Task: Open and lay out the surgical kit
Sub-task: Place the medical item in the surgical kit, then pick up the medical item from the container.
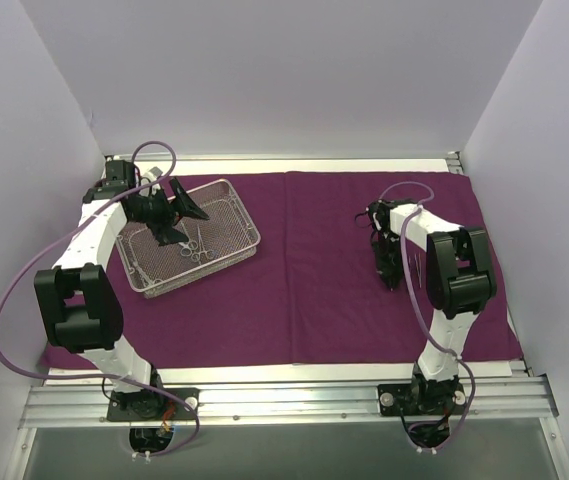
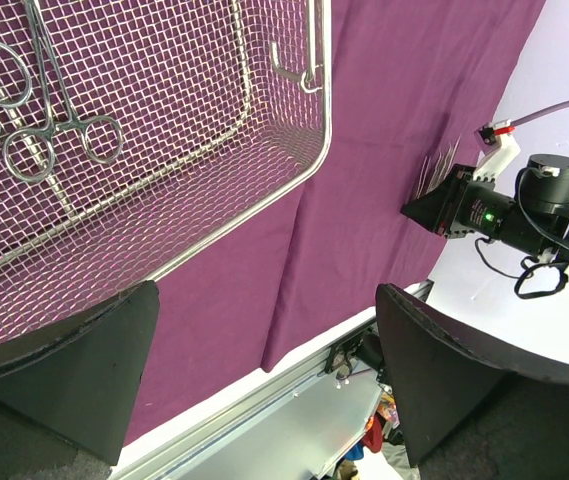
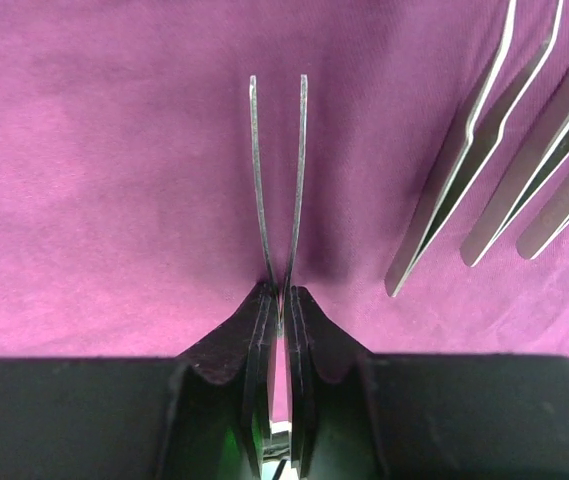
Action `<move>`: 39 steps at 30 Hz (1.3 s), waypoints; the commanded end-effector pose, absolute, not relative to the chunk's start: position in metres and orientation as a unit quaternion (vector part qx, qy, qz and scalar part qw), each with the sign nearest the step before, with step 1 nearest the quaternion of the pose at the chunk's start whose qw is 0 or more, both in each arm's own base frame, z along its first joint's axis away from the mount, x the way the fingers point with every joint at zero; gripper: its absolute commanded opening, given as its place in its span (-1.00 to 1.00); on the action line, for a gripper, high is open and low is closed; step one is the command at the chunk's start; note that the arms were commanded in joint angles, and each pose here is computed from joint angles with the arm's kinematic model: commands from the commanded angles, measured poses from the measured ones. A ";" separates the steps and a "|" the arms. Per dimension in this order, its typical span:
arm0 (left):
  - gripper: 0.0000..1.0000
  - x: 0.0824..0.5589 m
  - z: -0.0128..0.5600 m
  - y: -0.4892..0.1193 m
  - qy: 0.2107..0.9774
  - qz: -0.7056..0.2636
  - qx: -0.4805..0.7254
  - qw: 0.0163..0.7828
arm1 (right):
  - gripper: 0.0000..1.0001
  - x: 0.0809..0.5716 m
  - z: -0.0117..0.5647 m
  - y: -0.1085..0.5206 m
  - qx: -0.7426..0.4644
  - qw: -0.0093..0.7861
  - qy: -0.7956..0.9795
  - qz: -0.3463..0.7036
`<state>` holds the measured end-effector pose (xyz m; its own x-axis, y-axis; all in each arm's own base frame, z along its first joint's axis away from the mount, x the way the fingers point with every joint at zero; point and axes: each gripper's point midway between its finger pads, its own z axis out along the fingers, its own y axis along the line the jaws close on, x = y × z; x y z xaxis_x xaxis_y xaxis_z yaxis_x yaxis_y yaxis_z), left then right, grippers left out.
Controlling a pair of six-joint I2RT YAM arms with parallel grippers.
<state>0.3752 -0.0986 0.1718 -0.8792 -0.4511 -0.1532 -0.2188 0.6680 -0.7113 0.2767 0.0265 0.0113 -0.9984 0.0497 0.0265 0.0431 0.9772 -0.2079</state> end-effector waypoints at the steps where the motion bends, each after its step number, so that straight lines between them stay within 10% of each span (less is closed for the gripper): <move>1: 0.96 0.382 0.174 -0.099 0.893 -0.376 -0.178 0.171 | -0.85 0.264 0.020 0.018 -0.034 0.027 -0.990 0.132; 24: 0.88 0.377 0.161 -0.060 0.930 -0.253 -0.206 0.169 | -0.07 0.335 0.098 0.058 0.010 -0.124 -0.987 0.099; 29: 0.96 0.380 0.147 -0.024 0.947 -0.142 -0.235 0.165 | -0.09 0.372 0.126 0.111 0.038 -0.206 -0.978 0.019; 39: 0.48 0.388 0.102 -0.002 0.952 -0.055 -0.274 0.126 | -0.32 0.394 0.156 0.165 0.072 -0.282 -0.954 -0.075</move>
<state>0.3792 -0.0122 0.1091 -0.8262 -0.5284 -0.1954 -0.4803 0.8419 -0.2460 0.3943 0.1609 0.1294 -0.8681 -0.1015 -0.4859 -0.1485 0.9872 0.0591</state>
